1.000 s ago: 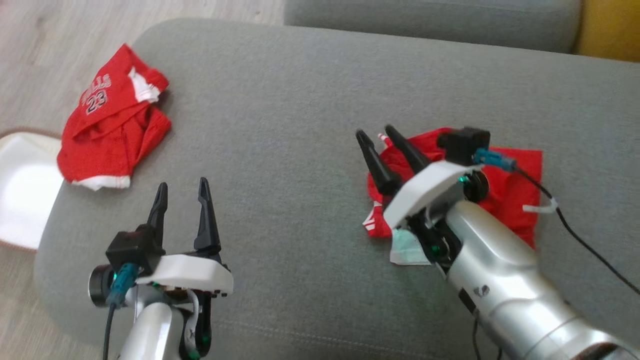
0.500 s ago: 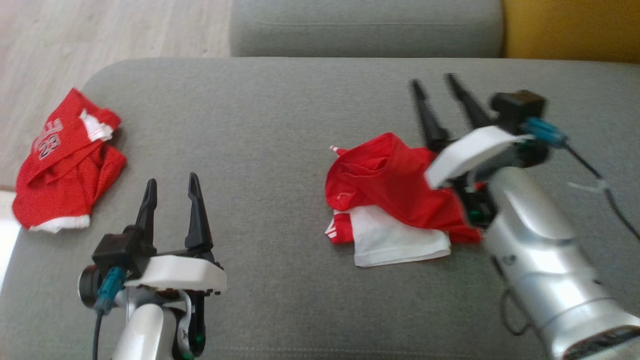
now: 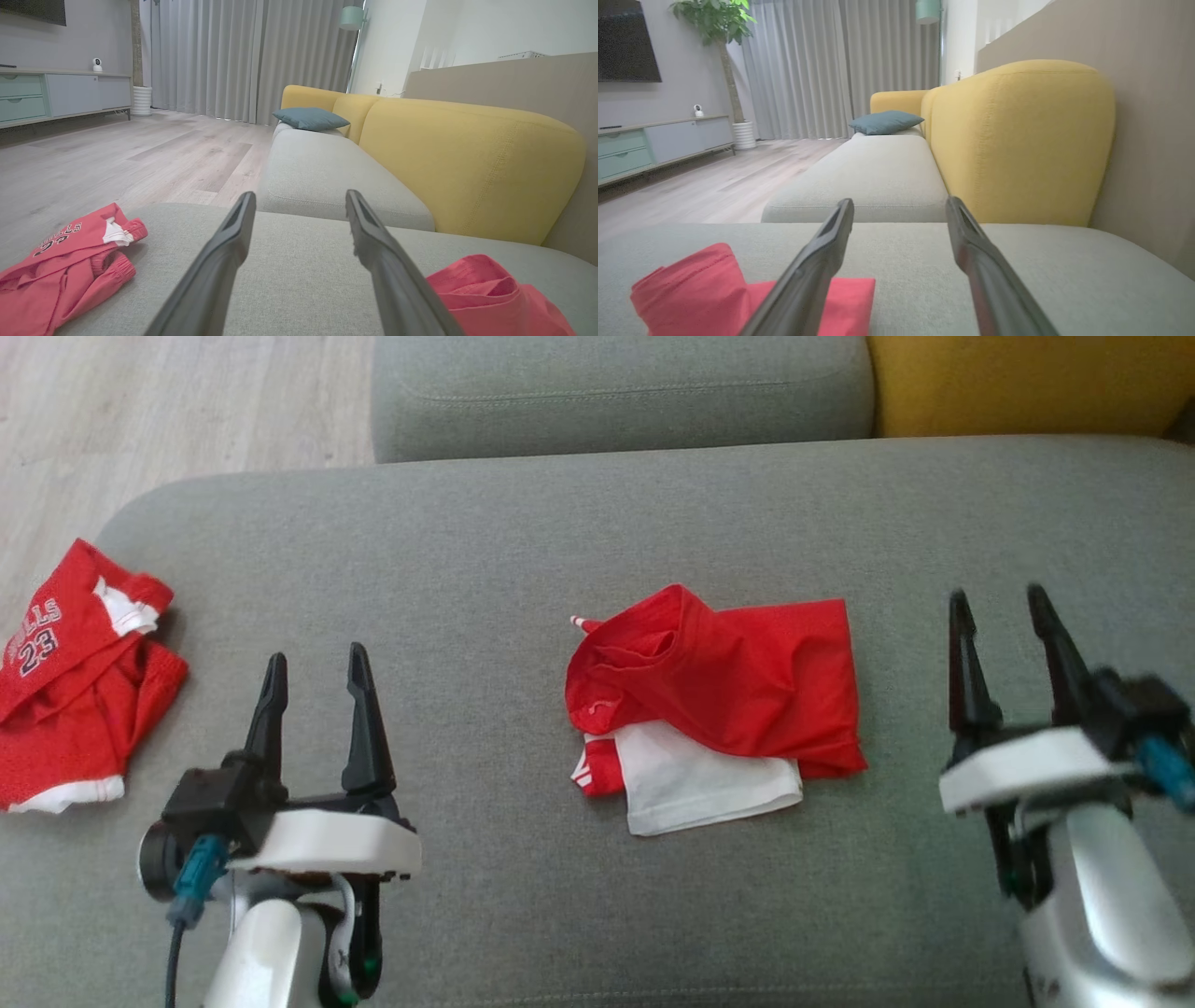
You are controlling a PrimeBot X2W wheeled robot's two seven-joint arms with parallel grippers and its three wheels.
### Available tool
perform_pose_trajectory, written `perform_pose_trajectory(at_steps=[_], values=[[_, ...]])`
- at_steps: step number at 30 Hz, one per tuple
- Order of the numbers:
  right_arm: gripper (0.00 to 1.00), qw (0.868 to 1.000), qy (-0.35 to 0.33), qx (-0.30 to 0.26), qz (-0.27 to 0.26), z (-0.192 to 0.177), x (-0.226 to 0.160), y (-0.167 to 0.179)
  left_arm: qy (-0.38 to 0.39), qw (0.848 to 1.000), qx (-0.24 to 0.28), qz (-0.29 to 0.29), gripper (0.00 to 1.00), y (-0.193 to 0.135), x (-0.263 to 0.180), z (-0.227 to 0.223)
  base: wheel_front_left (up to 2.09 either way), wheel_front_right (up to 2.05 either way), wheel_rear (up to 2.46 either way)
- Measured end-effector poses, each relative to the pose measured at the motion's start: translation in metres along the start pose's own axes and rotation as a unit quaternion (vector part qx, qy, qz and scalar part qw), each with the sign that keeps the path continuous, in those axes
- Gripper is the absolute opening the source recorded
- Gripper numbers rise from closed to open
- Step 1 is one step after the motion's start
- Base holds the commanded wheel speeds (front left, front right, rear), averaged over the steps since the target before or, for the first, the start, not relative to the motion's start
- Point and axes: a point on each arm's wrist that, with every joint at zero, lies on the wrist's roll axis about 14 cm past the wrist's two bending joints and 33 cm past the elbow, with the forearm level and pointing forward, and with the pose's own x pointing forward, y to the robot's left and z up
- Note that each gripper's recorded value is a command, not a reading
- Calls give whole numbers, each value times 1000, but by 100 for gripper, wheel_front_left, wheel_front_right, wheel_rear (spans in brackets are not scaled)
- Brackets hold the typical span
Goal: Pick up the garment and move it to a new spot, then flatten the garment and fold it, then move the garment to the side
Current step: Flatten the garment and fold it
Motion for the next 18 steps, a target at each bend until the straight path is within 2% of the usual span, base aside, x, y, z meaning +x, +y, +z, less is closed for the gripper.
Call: perform_pose_trajectory(at_steps=[6, 13, 14, 15, 18], values=[[100, 1000, 6, 6, -27, -9, -26, -5, 11, 1000, 1, -7, 100, -3, -5, -7, 0, 0, 0], [100, 1000, 4, -2, -22, -1, -20, -1, 23, 1000, 1, -5, 100, 0, -9, -15, 0, 0, 0], [37, 1000, 9, -2, -16, -3, -19, 4, 25, 1000, 1, -4, 100, 1, -10, -16, 0, 0, 0], [0, 1000, 12, -2, -7, -5, -17, 10, 27, 1000, 1, -4, 100, 1, -10, -17, 0, 0, 0], [0, 999, 32, -2, 29, -17, -11, 34, 34, 999, 2, -1, 100, 3, -10, -22, 0, 0, 0]])
